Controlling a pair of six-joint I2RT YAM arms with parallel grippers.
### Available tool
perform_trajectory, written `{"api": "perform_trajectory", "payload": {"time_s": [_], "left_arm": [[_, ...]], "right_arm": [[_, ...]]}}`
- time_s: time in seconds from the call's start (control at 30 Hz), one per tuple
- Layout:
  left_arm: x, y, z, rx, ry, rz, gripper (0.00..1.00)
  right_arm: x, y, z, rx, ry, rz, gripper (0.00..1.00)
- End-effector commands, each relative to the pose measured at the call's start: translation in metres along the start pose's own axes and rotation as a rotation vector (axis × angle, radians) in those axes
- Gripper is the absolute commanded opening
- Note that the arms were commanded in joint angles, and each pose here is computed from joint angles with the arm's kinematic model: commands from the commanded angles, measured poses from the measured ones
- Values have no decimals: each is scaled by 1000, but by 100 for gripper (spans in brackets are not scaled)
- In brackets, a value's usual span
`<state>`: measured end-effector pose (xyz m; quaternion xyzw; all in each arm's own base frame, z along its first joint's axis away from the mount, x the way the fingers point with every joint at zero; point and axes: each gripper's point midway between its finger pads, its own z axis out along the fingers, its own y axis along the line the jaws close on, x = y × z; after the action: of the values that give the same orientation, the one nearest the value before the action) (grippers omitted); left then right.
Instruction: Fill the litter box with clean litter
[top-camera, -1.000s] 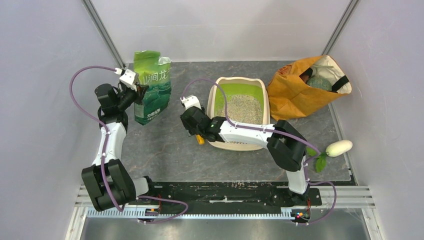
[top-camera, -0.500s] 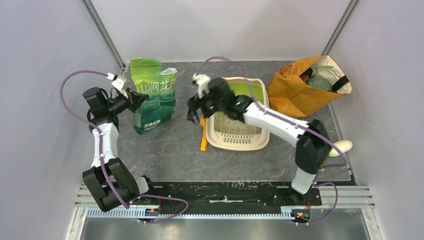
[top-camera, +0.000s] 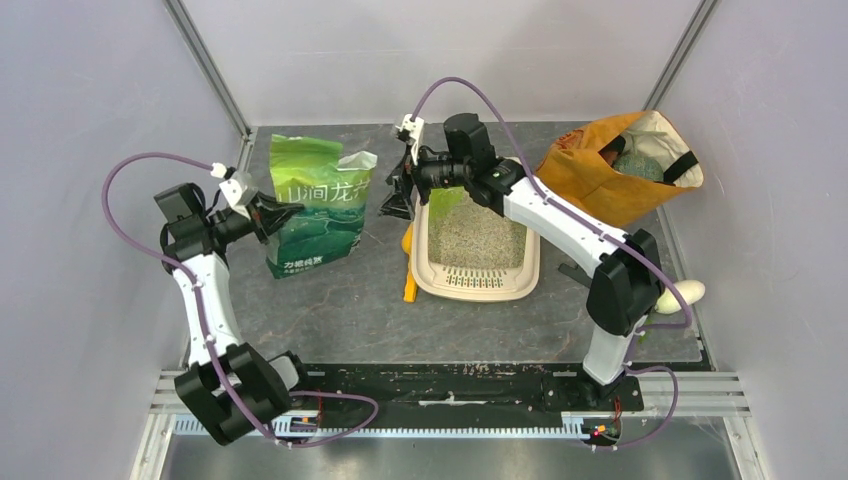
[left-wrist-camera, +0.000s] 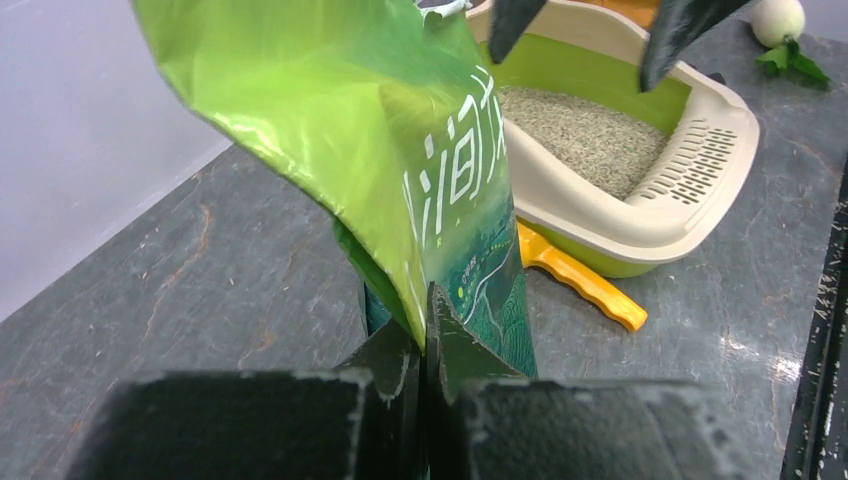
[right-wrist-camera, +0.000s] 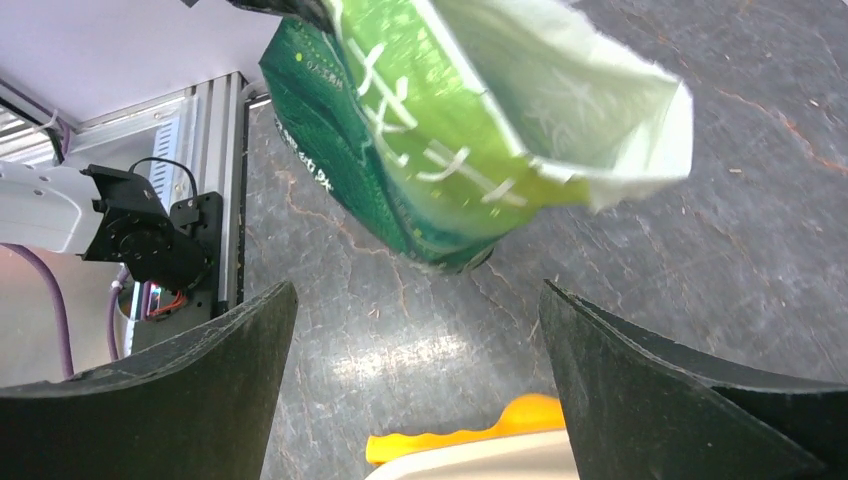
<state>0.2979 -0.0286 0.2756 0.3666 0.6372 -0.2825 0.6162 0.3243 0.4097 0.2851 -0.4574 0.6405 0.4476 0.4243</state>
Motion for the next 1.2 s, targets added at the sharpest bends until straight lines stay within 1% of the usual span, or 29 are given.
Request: {"api": "perform_trajectory", "payload": {"time_s": [0.0, 0.17, 0.33, 0.5, 0.57, 0.7, 0.83, 0.9, 1.07, 1.17], "left_arm": [[-23, -29, 1, 86, -85, 129, 2], [-24, -41, 3, 112, -102, 158, 2], [-26, -50, 3, 136, -118, 161, 2], [-27, -55, 3, 169, -132, 168, 2], [-28, -56, 2, 164, -130, 179, 2], [-30, -55, 2, 161, -126, 181, 2], [-32, -52, 2, 163, -127, 183, 2], [-34, -53, 2, 168, -129, 179, 2], [-33, -56, 2, 179, -132, 166, 2], [-33, -58, 2, 188, -134, 161, 2]], "right_arm": [[-30, 5, 6, -91, -78, -140, 97], [-22, 3, 12, -147, -72, -102, 97], [-27, 8, 15, -255, -143, -61, 97], [-15, -3, 24, -256, -153, -45, 97], [-5, -13, 26, -248, -145, -9, 97], [-2, -27, 20, -249, -158, 76, 97], [4, -34, 12, -237, -140, 101, 97], [2, -34, 8, -241, -155, 98, 97], [-25, -11, 0, -342, -224, 79, 97], [-25, -6, 2, -358, -226, 68, 97]]}}
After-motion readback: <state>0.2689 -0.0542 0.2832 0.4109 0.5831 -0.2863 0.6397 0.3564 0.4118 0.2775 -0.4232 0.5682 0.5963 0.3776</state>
